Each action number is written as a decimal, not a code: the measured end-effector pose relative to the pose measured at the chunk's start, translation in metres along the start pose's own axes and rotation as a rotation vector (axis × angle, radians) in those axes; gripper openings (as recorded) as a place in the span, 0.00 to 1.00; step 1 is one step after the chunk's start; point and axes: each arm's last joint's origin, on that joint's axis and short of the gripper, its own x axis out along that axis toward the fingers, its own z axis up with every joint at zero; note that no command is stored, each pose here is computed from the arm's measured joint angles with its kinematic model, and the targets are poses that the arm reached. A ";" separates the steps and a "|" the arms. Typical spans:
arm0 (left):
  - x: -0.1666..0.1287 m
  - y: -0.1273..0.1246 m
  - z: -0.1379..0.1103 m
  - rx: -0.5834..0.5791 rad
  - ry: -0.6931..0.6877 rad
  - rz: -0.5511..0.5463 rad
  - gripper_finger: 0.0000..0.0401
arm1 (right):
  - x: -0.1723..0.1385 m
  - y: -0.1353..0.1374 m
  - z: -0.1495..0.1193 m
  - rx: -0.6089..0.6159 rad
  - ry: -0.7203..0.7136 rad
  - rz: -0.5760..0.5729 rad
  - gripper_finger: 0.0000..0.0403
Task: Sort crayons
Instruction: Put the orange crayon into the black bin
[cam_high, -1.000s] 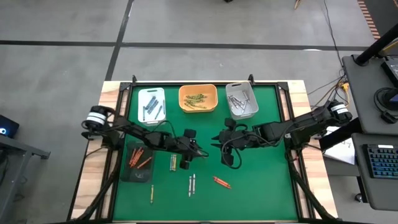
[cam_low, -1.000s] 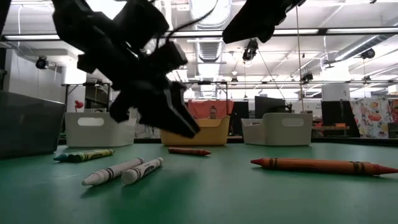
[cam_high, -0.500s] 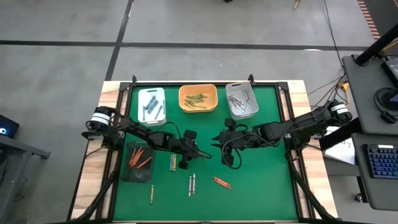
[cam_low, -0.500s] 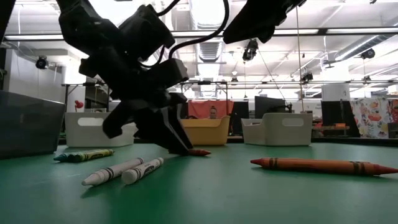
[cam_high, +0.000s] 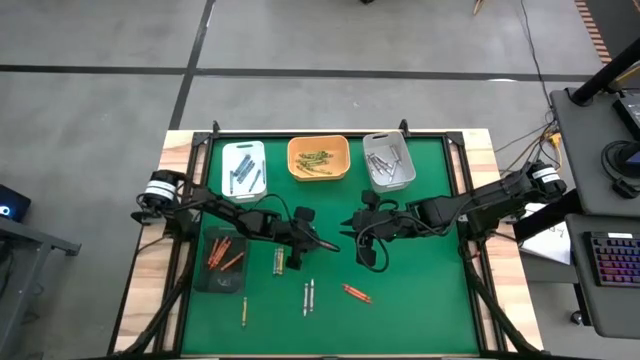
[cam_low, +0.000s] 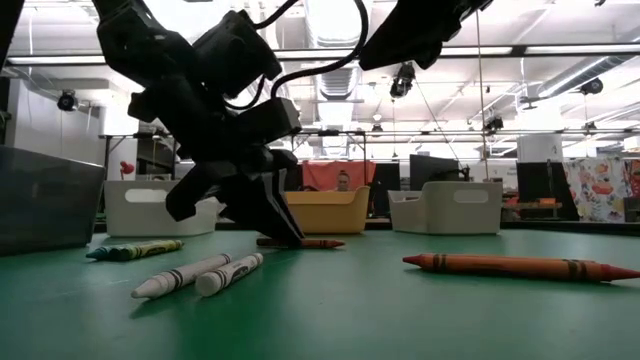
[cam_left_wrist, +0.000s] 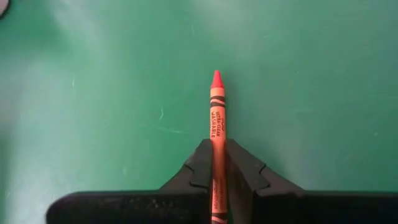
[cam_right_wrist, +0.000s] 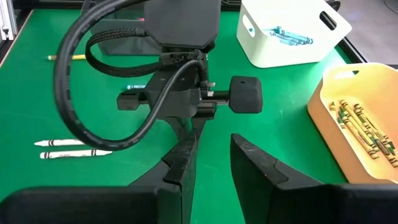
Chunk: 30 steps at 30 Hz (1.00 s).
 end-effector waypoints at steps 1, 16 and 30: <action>-0.002 0.001 0.001 -0.009 0.002 0.002 0.01 | 0.000 0.000 0.000 0.000 0.000 0.000 0.22; -0.114 0.000 0.054 -0.245 0.006 -0.055 0.00 | -0.001 -0.001 -0.003 0.001 0.035 -0.006 0.21; -0.232 -0.045 0.039 -0.826 0.575 0.096 0.00 | -0.001 -0.001 -0.005 -0.005 0.047 -0.007 0.19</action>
